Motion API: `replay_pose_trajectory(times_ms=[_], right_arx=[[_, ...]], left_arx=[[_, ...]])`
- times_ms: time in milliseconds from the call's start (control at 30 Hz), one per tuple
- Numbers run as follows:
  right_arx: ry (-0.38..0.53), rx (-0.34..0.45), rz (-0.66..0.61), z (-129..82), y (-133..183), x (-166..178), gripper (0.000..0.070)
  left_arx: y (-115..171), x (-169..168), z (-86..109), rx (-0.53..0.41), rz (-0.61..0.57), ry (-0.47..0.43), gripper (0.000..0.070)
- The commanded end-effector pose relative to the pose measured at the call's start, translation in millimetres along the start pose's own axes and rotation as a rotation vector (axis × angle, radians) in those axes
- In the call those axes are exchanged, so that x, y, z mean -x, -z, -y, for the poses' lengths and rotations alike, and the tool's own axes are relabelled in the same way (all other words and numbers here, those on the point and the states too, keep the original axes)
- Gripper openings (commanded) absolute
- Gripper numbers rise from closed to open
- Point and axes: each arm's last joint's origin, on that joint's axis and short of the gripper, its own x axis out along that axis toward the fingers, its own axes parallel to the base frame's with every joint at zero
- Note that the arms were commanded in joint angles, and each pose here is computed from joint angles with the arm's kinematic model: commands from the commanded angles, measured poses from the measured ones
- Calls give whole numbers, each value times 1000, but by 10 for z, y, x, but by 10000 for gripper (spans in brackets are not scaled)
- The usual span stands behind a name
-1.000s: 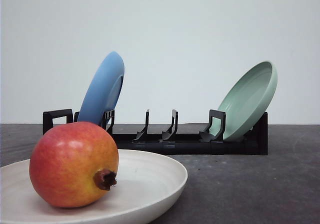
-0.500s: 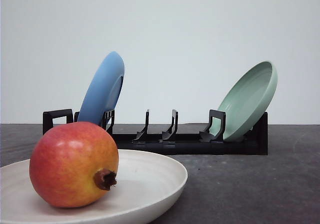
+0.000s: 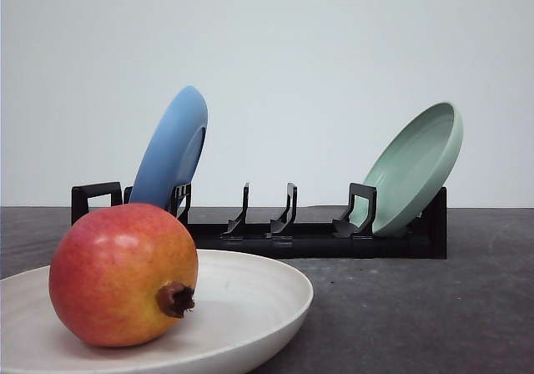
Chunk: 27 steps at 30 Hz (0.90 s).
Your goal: Place pomegranate in white plate
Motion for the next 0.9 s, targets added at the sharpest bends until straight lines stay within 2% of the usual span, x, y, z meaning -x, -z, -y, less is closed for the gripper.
replay_pose_trajectory(times_ms=[0, 867], right_arx=[[1, -11, 3, 0, 6, -3, 26], [1, -11, 3, 0, 6, -3, 26]], left_arx=[[37, -10, -3, 7, -11, -6, 0], [37, -10, -3, 7, -11, -6, 0]])
